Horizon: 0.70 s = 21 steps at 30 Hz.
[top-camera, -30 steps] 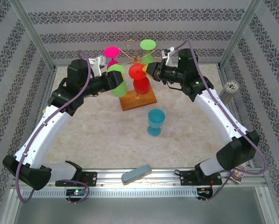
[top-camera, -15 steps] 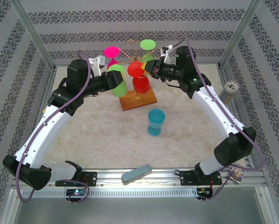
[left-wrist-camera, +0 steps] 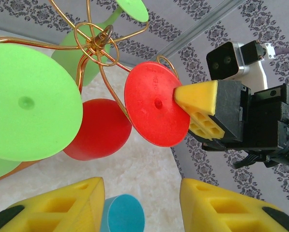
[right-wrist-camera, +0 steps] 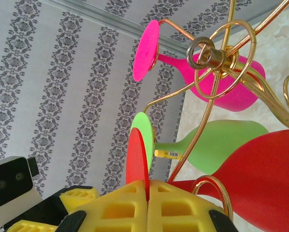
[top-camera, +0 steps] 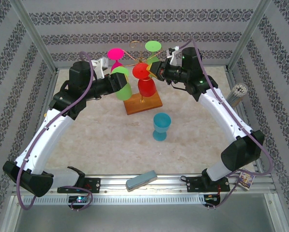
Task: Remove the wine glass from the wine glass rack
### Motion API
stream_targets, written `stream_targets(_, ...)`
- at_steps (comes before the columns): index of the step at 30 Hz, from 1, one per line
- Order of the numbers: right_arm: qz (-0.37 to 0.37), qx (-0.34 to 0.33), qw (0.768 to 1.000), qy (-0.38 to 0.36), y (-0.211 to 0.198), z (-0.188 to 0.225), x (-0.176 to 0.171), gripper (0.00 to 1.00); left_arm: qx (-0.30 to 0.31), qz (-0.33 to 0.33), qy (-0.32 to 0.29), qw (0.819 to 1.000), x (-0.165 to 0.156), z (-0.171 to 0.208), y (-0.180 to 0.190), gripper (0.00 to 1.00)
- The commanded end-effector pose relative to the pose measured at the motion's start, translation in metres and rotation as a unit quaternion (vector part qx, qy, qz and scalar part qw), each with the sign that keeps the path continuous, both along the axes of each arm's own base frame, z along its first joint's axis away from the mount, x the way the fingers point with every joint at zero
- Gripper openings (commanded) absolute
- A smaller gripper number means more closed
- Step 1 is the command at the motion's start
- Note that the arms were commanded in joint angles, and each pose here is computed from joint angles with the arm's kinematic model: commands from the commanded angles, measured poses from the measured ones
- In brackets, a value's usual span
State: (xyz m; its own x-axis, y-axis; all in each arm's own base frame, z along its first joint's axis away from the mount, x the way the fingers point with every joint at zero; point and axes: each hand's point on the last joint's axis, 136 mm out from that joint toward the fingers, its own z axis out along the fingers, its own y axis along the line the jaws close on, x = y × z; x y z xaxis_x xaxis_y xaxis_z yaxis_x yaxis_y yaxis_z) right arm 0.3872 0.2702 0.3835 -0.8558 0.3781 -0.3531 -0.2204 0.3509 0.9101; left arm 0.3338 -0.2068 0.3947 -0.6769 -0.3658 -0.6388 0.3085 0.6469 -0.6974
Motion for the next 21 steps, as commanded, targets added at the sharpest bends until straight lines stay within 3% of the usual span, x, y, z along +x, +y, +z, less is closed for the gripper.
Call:
stream_targets(1, -0.02, 0.018, 0.999, -0.043, -0.008, 0.026, 0.011, 0.0, -0.011, 0.01, -0.018, 1.0, 0.004, 0.01, 0.005, 0.45)
stream_targets(21, -0.068, 0.042, 0.996, -0.025, -0.036, 0.022, 0.023, 0.0, -0.013, 0.012, -0.016, 1.0, 0.004, 0.01, 0.006, 0.45)
